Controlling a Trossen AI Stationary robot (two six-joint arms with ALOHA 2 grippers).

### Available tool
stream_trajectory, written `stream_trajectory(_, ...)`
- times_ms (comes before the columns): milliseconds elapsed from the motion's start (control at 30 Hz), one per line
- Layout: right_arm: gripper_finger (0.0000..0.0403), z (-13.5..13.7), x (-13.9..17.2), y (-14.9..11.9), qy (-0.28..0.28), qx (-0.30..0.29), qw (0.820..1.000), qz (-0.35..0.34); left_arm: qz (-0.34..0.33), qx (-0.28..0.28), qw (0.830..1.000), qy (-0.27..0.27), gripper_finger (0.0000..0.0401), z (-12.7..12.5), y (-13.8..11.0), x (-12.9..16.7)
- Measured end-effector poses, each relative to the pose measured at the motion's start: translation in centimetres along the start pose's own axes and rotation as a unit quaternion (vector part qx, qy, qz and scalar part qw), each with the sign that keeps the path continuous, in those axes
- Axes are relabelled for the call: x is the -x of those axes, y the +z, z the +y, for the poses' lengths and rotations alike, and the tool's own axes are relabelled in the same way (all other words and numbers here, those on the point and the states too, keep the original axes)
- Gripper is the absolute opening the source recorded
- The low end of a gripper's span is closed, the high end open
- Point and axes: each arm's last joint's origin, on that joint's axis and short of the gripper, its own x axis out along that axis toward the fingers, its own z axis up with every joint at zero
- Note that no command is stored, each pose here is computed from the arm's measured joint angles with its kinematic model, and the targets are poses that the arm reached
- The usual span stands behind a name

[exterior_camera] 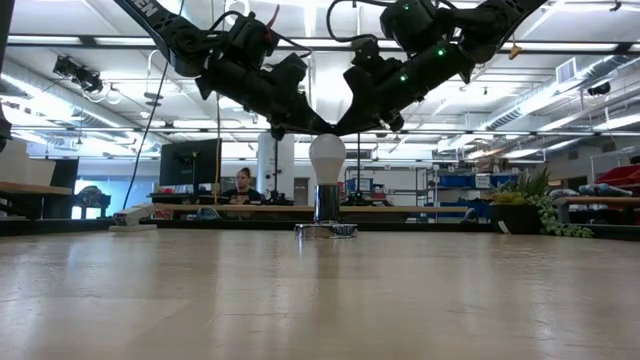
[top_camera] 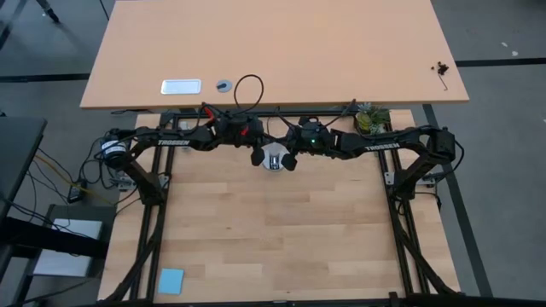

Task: Screw lightbulb
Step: Insert the lightbulb into the lamp

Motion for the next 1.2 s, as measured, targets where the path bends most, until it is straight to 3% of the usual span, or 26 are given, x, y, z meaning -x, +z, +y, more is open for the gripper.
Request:
stream_trajectory(900,0.0015,0.06,-0.11,-0.13,0.006,-0.005,1.0,0.001,-0.012,-0.002,1.0,0.005,0.0,-0.03,0.4,0.31)
stream_trajectory(1200,0.0076,0.04,0.28,0.3,0.007,-0.014,1.0,-0.014,-0.007,-0.002,1.0,0.014,0.0001,-0.01,0.38,0.35)
